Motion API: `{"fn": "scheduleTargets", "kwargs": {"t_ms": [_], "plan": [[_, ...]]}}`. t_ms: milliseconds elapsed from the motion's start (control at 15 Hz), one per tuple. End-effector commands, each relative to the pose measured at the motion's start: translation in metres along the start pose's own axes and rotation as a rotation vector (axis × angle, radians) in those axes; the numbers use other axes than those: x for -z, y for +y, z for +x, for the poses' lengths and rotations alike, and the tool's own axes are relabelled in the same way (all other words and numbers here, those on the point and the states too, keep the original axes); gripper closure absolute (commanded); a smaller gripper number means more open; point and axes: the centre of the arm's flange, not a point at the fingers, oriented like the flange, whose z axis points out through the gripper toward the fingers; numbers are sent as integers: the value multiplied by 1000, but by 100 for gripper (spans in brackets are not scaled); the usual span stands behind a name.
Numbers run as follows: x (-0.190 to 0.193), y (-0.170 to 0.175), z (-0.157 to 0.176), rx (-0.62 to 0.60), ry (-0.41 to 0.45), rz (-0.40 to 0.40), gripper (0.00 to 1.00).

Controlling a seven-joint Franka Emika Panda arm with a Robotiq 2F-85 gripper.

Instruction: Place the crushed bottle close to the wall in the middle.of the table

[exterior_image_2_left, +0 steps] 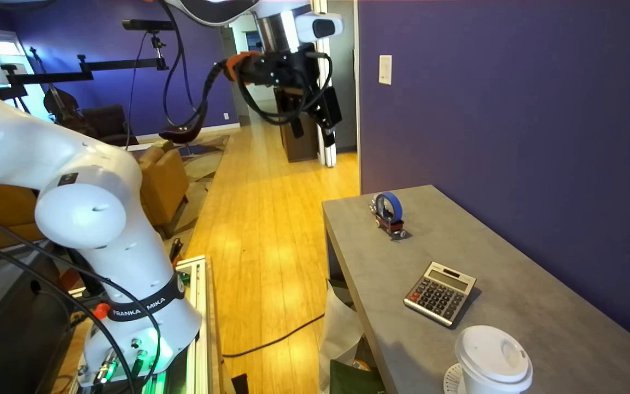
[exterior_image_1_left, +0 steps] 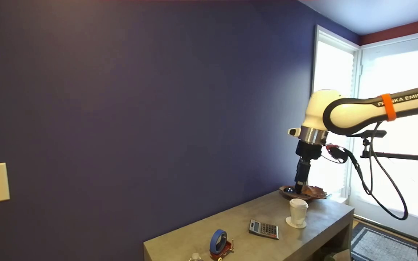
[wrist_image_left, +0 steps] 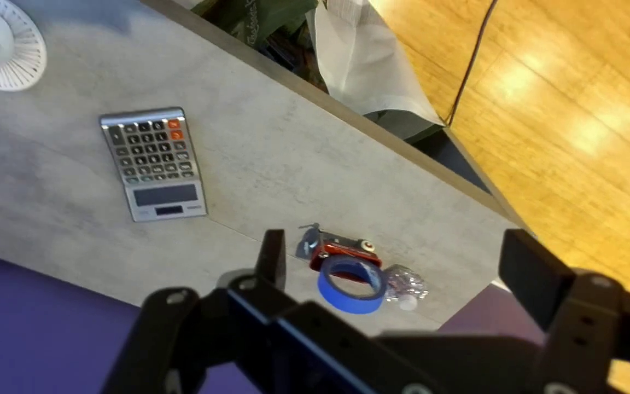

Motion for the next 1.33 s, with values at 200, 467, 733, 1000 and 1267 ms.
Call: {"fn": "scheduleTargets", "kwargs": {"t_ms": [200, 467, 733, 1000, 1267], "plan": [[-12, -117, 72, 389, 46, -61, 0], [-31, -143, 127, 584, 88, -38, 0], [-74, -133, 182, 612, 45, -18, 0], [-123, -124, 214, 576, -19, -15, 0], [-144, -120, 204, 555, -24, -1, 0]]}}
